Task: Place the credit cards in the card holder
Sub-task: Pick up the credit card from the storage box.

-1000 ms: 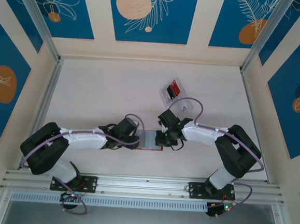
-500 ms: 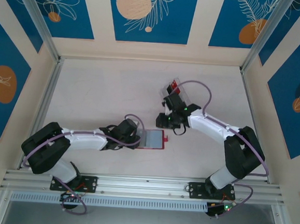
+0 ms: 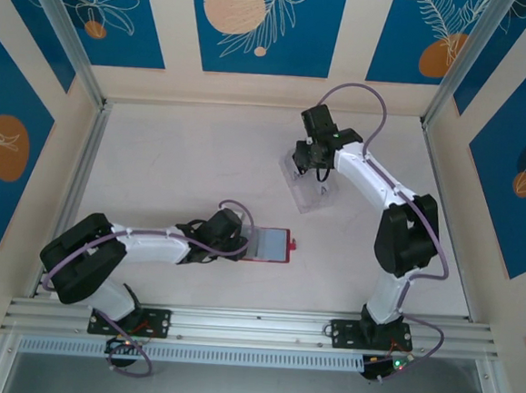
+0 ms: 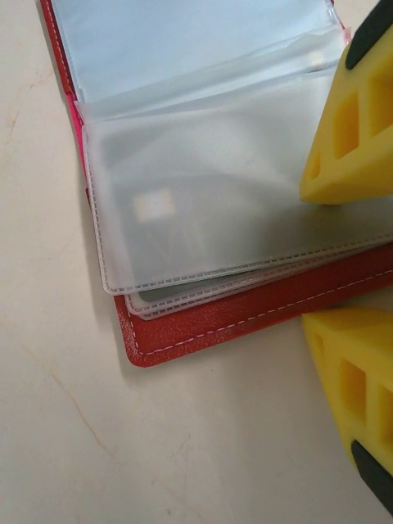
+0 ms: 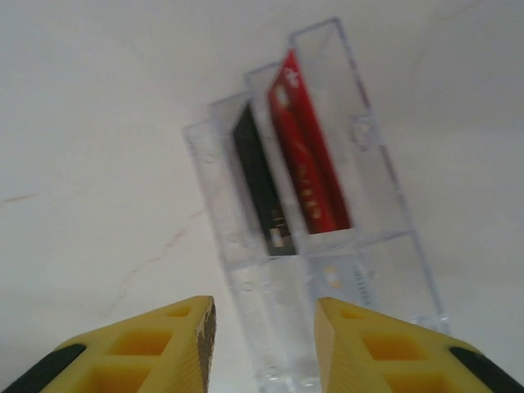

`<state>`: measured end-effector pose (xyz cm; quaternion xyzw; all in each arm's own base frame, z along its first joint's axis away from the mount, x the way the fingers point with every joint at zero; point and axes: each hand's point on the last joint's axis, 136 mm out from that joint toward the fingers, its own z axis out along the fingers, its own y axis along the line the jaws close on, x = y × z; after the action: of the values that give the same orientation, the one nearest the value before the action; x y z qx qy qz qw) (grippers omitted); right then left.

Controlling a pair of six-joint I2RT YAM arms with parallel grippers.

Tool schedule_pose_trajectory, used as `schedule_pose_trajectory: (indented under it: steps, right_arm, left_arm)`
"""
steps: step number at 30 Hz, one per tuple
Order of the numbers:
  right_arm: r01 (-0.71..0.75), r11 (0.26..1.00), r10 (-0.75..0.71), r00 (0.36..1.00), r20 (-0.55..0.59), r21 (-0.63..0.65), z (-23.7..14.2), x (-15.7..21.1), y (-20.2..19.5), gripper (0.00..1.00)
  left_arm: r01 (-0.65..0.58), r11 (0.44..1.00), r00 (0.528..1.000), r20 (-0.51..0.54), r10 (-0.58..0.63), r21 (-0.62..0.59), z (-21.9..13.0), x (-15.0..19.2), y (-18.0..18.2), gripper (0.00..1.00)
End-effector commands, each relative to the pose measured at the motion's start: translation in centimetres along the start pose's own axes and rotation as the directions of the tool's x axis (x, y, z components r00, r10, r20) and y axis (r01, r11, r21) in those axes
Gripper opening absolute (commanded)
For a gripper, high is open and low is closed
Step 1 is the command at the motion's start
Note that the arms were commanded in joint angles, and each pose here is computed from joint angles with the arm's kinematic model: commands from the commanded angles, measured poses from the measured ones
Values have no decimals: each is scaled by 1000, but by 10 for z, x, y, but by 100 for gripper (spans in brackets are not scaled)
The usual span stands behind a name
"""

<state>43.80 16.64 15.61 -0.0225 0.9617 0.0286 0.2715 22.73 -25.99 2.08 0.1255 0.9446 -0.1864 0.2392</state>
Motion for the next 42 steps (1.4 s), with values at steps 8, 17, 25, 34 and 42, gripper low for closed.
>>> schedule_pose_trajectory:
  steps: [8, 17, 25, 34, 42]
  right_arm:
    - [42, 994, -32, 995, -98, 103, 10, 16, -41, 39]
    - [47, 995, -33, 987, -159, 83, 25, 32, -37, 38]
    - [55, 994, -38, 983, -180, 92, 29, 43, -38, 34]
    - [67, 994, -46, 976, -214, 89, 38, 53, -35, 32]
    - [67, 996, -52, 976, -213, 61, 37, 51, -29, 27]
  left_arm:
    - [-7, 998, 994, -113, 13, 56, 18, 31, -12, 37]
    - [-5, 998, 994, -113, 11, 56, 19, 30, -13, 37]
    - [-2, 999, 994, -111, 8, 54, 18, 31, -12, 37]
    - [-4, 999, 994, -112, 9, 49, 18, 32, -11, 37]
    - [-4, 999, 994, -112, 9, 48, 18, 31, -11, 37]
